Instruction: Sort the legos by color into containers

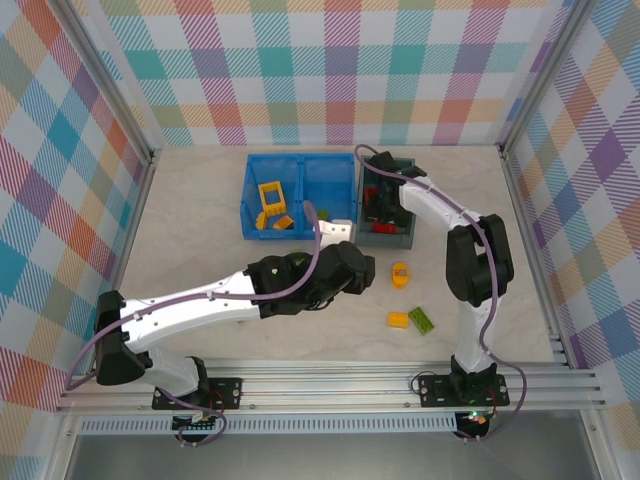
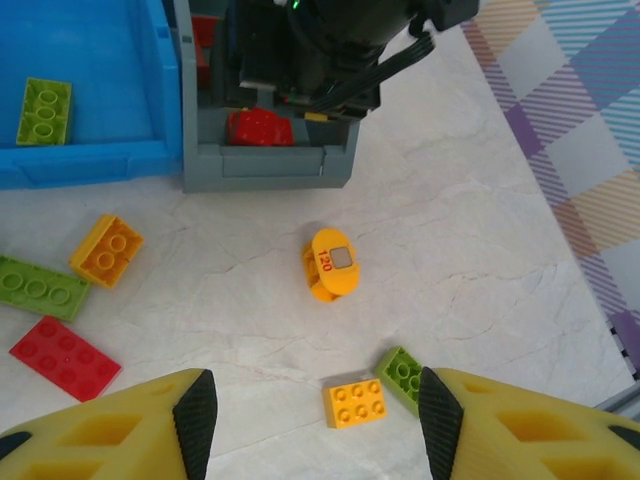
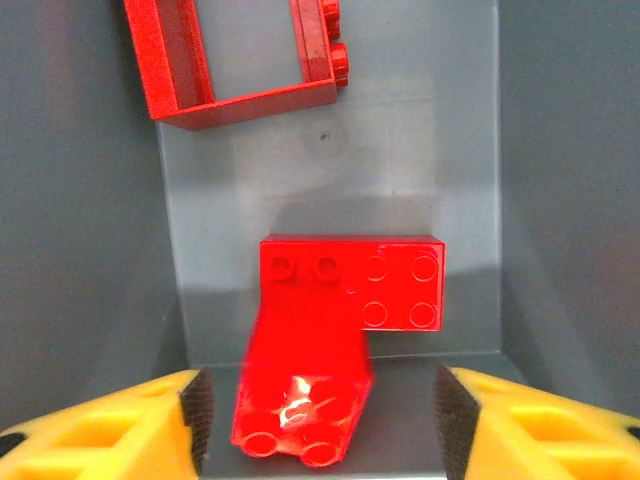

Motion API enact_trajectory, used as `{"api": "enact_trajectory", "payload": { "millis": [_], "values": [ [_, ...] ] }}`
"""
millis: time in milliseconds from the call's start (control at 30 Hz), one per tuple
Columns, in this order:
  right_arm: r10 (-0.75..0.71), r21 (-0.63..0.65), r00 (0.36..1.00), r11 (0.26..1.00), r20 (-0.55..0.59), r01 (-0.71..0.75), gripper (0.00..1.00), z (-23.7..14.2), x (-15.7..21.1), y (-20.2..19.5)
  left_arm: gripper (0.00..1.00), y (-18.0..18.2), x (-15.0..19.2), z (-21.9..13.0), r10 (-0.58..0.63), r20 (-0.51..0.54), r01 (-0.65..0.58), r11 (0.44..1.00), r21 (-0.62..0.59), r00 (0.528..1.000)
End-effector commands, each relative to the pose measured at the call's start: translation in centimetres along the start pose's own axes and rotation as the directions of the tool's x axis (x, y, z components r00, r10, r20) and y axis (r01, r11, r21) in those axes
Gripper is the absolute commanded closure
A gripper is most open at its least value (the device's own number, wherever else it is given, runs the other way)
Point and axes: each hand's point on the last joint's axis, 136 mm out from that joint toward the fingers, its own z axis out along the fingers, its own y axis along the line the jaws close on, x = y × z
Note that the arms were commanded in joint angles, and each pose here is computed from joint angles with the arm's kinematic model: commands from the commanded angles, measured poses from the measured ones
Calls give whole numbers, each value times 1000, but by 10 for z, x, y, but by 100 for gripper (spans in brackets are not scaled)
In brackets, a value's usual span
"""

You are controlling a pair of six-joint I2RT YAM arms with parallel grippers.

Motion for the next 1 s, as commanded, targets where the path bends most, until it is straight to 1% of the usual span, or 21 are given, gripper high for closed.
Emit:
{"api": "enact_trajectory", "payload": {
  "millis": [0,133,267,433,533,600,667,767,867,967],
  "values": [
    [-9,-51,998,999,67,13,35,-39,-13,4,42,5,10,-4,-17,2,17,1000,-6,1000],
    [-22,-91,990,995,139,35,35,-74,-17,8,41,8,20,2,-39,-17,39,999,-24,999],
    [-34,-110,981,992,190,55,35,-105,-17,6,41,26,23,-1,-71,-6,70,994,-86,997],
    [-46,-129,969,988,244,80,37,-137,-8,-1,38,68,30,-17,-102,-6,98,970,-223,995],
    [-92,-123,956,984,277,130,38,-155,12,2,35,111,38,-32,-152,1,143,931,-335,988],
    [-124,-142,952,975,281,169,38,-164,34,9,32,151,47,-46,-209,11,194,887,-420,978],
    [-172,-175,942,958,289,228,38,-173,62,23,30,189,60,-57,-281,10,251,841,-480,960],
    [-289,-262,903,889,318,377,37,-187,117,60,27,239,87,-68,-409,0,344,769,-539,913],
    [-367,-343,876,816,314,465,36,-194,168,89,25,270,112,-66,-511,-27,408,717,-566,859],
    [-445,-434,835,715,323,548,32,-201,213,117,22,281,129,-51,-584,-59,456,689,-563,810]
  ]
}}
